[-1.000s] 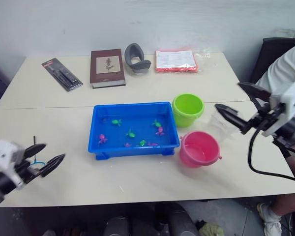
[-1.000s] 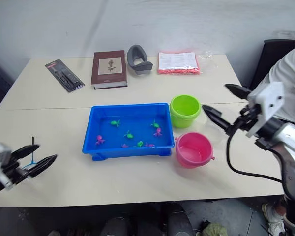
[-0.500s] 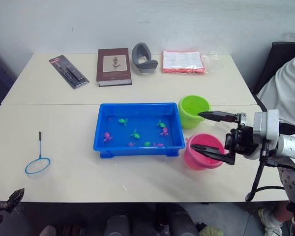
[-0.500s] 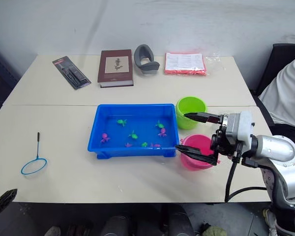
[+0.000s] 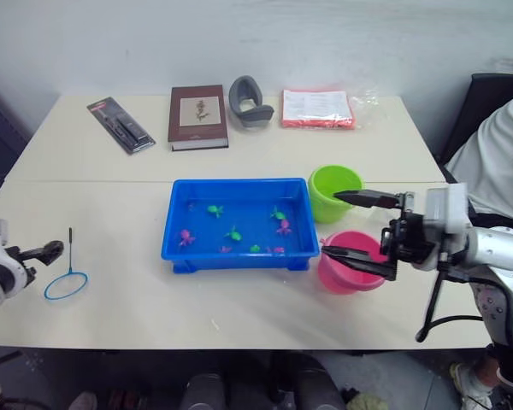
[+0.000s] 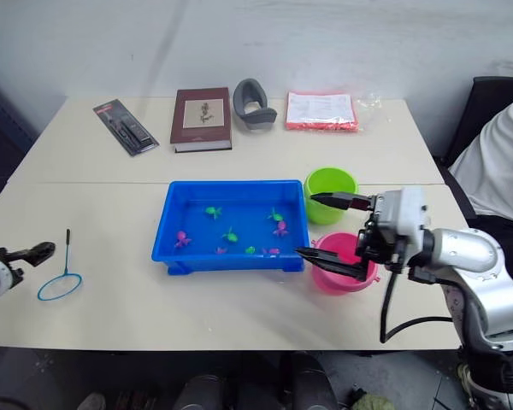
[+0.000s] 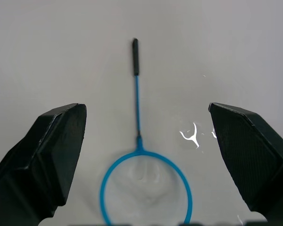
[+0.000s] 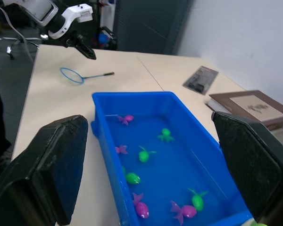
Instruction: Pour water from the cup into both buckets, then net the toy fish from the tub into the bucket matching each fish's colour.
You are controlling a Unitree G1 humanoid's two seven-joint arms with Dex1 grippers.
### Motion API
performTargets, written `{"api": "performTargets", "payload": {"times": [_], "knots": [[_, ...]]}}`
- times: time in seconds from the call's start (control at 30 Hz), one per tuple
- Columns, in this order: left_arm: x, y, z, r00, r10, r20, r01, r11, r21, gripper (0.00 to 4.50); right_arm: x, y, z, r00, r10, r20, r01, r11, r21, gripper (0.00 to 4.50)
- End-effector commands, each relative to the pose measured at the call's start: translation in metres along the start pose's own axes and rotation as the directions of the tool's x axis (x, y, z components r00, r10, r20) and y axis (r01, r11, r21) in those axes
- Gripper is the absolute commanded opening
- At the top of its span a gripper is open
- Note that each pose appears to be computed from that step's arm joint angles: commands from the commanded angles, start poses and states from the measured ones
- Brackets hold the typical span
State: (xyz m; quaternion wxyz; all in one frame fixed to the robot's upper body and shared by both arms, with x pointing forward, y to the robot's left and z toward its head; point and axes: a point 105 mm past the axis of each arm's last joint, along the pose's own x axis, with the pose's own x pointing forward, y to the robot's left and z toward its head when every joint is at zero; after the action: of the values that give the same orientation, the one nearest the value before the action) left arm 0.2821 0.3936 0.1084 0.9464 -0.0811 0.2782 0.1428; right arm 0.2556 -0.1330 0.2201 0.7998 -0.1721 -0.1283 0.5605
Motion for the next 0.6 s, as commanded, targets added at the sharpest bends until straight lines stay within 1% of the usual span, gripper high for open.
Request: {"api": "performTargets", "payload": {"times": [0.03, 0.1, 0.2, 0.27, 0.33, 0.43, 0.5, 0.53, 0.57, 0.6], "knots": [[0.014, 0.003, 0.005, 0.999, 0.029, -0.013, -0.028, 0.998, 0.06, 4.5, 0.003, -0.001, 0.012, 1.0, -0.023, 0.019, 0.024, 0.997, -0.069, 4.47], [0.023, 0.003, 0.005, 0.999, 0.039, -0.017, -0.038, 0.997, 0.064, 4.5, 0.003, -0.003, 0.013, 0.999, -0.045, 0.024, 0.046, 0.997, -0.068, 4.47], [0.038, 0.004, -0.002, 0.997, 0.061, -0.046, -0.058, 0.996, 0.062, 4.5, 0.003, -0.004, 0.013, 0.997, -0.069, 0.021, 0.071, 0.994, -0.079, 4.47], [0.043, 0.005, -0.005, 0.996, 0.073, -0.058, -0.069, 0.996, 0.061, 4.5, 0.003, -0.005, 0.013, 0.996, -0.089, 0.018, 0.09, 0.993, -0.081, 4.47], [0.045, 0.006, -0.011, 0.993, 0.073, -0.092, -0.068, 0.996, 0.058, 4.5, 0.003, -0.005, 0.012, 0.996, -0.093, 0.015, 0.094, 0.993, -0.075, 4.47], [0.048, 0.003, -0.023, 0.99, 0.034, -0.139, -0.029, 0.999, 0.038, 4.5, 0.001, -0.003, 0.011, 0.997, -0.081, -0.001, 0.081, 0.994, -0.073, 4.47], [0.05, 0.0, -0.025, 0.991, 0.003, -0.134, 0.004, 0.999, 0.05, 4.5, 0.0, -0.002, 0.01, 0.997, -0.076, -0.007, 0.076, 0.995, -0.07, 4.47], [0.051, -0.002, -0.023, 0.993, -0.01, -0.119, 0.017, 0.998, 0.057, 3.94, 0.0, -0.002, 0.01, 0.997, -0.077, -0.008, 0.076, 0.995, -0.068, 4.5], [0.053, -0.004, -0.02, 0.994, -0.026, -0.107, 0.032, 0.998, 0.051, 3.64, -0.001, -0.002, 0.01, 0.997, -0.076, -0.009, 0.075, 0.995, -0.066, 4.5], [0.054, -0.006, -0.018, 0.994, -0.037, -0.103, 0.042, 0.998, 0.048, 3.22, -0.001, -0.002, 0.01, 0.997, -0.075, -0.01, 0.074, 0.995, -0.065, 4.5]]}}
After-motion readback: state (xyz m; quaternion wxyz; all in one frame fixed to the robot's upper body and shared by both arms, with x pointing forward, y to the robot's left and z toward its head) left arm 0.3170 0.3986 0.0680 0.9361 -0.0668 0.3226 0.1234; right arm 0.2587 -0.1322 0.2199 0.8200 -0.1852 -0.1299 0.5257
